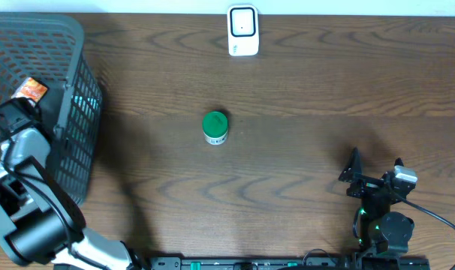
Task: Scan the item barcode
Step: 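Lift the blue Oreo pack out toward the scanner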
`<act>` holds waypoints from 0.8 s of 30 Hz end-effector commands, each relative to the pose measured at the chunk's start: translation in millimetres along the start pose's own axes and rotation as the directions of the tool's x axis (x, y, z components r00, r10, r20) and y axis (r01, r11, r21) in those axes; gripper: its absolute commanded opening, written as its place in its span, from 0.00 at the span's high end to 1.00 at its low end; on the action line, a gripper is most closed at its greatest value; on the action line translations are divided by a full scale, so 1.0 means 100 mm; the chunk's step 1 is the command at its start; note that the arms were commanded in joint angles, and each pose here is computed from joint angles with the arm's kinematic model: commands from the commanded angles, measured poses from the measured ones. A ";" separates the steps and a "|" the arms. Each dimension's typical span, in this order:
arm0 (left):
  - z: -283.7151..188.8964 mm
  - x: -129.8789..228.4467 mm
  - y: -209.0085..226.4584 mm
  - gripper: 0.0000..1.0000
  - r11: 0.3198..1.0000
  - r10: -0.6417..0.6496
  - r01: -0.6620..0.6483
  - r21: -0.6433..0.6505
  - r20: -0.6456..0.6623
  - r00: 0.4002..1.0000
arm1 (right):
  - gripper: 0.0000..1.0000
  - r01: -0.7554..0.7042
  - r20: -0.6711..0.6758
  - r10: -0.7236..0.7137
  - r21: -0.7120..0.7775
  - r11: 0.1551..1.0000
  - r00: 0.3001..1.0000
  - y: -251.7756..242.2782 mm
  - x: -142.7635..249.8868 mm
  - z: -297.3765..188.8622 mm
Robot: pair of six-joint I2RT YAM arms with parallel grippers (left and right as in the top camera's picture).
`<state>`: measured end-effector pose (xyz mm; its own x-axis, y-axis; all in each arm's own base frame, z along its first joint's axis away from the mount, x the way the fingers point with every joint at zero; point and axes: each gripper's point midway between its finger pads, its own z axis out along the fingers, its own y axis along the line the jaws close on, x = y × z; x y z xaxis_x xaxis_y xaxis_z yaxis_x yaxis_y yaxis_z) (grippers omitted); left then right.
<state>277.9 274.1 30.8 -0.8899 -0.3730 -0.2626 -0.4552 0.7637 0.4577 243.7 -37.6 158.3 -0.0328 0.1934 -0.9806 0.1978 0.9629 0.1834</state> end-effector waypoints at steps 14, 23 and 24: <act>-1.79 -0.54 0.55 0.93 0.966 -0.259 0.231 0.118 0.493 0.830 | 0.01 0.012 -0.006 -0.012 -0.010 1.000 1.000 0.02 0.02 0.00; -2.06 -0.57 0.71 0.93 0.952 -0.301 0.275 0.132 0.556 0.775 | 0.01 0.012 -0.006 -0.012 -0.010 1.000 1.000 0.02 0.02 0.00; -2.13 -0.57 0.74 0.93 0.949 -0.309 0.283 0.136 0.571 0.761 | 0.01 0.012 -0.006 -0.012 -0.010 1.000 1.000 0.02 0.02 0.00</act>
<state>292.5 240.2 224.1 -0.6026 -0.2405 -0.7610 -0.6406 0.7144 0.2815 243.7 -37.8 158.2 -0.0330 0.1935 -0.9806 0.1986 0.9628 0.1833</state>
